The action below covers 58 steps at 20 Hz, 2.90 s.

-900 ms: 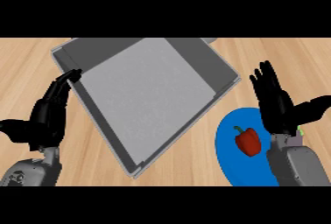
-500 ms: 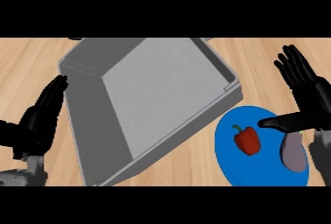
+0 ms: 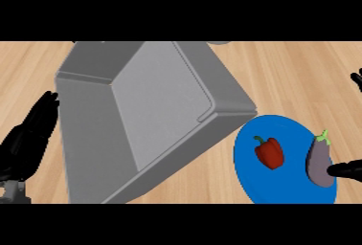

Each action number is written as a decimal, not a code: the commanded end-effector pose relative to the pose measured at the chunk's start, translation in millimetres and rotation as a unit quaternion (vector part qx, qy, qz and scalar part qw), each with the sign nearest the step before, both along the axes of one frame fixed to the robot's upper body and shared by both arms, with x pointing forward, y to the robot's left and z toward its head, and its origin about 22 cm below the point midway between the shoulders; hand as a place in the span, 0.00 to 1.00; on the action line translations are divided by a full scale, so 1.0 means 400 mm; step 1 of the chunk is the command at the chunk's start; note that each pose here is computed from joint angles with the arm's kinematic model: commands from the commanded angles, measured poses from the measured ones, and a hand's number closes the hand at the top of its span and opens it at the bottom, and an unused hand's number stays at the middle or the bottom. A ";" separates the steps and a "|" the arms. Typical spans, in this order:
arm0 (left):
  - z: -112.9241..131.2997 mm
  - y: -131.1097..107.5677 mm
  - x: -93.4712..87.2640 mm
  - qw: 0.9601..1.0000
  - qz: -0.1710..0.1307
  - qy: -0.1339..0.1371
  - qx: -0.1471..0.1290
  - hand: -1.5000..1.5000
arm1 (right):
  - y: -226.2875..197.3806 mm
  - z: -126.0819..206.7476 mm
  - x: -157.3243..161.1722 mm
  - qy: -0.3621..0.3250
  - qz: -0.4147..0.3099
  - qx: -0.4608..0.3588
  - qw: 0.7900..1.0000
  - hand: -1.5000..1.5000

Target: Pick the bell pepper from the plate and place it in the cardboard box

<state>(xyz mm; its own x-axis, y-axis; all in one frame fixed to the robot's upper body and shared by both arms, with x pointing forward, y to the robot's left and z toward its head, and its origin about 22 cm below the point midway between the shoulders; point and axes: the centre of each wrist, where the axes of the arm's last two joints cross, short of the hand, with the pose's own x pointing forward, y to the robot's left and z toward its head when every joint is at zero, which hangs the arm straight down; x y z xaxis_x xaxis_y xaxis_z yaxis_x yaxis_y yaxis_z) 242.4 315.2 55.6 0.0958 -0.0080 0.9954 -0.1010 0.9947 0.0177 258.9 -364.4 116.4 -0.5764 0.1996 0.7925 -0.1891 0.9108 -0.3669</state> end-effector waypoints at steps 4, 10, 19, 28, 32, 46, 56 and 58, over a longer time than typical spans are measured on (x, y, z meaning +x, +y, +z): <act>-0.009 0.016 -0.009 1.000 -0.010 0.021 -0.002 0.50 | -0.017 0.138 -0.036 0.031 0.001 -0.299 0.954 0.00; 0.004 0.016 -0.005 1.000 -0.015 0.016 -0.008 0.50 | 0.096 0.193 -0.067 0.066 -0.022 -0.443 0.894 0.00; 0.010 0.012 -0.010 1.000 -0.024 0.017 0.000 0.50 | 0.252 0.185 -0.062 0.186 -0.009 -0.513 0.838 0.00; 0.019 0.056 0.005 1.000 -0.019 0.013 -0.011 0.50 | 0.266 0.183 0.003 0.233 -0.008 -0.531 0.815 0.00; 0.004 0.038 -0.021 1.000 -0.013 0.012 -0.011 0.50 | 0.175 0.121 -0.048 0.244 0.002 -0.540 0.806 0.00; 0.013 0.018 0.001 1.000 -0.014 0.010 -0.003 0.50 | 0.236 0.086 -0.019 0.200 -0.003 -0.535 0.821 0.00; -0.004 0.013 0.023 1.000 -0.012 0.016 -0.004 0.50 | 0.287 0.084 0.003 0.216 -0.007 -0.571 0.792 0.00; 0.033 0.000 0.012 1.000 -0.010 0.017 -0.014 0.50 | 0.285 0.043 0.007 0.214 -0.007 -0.573 0.791 0.00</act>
<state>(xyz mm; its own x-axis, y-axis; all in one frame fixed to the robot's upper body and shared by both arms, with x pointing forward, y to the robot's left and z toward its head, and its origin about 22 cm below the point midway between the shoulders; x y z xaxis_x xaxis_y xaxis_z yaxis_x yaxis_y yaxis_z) 246.0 323.5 58.0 0.1318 0.0051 0.9913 -0.0676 0.9977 0.0038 255.1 -247.6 139.1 -0.2947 0.9288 0.2245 -0.5076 0.0469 -0.8603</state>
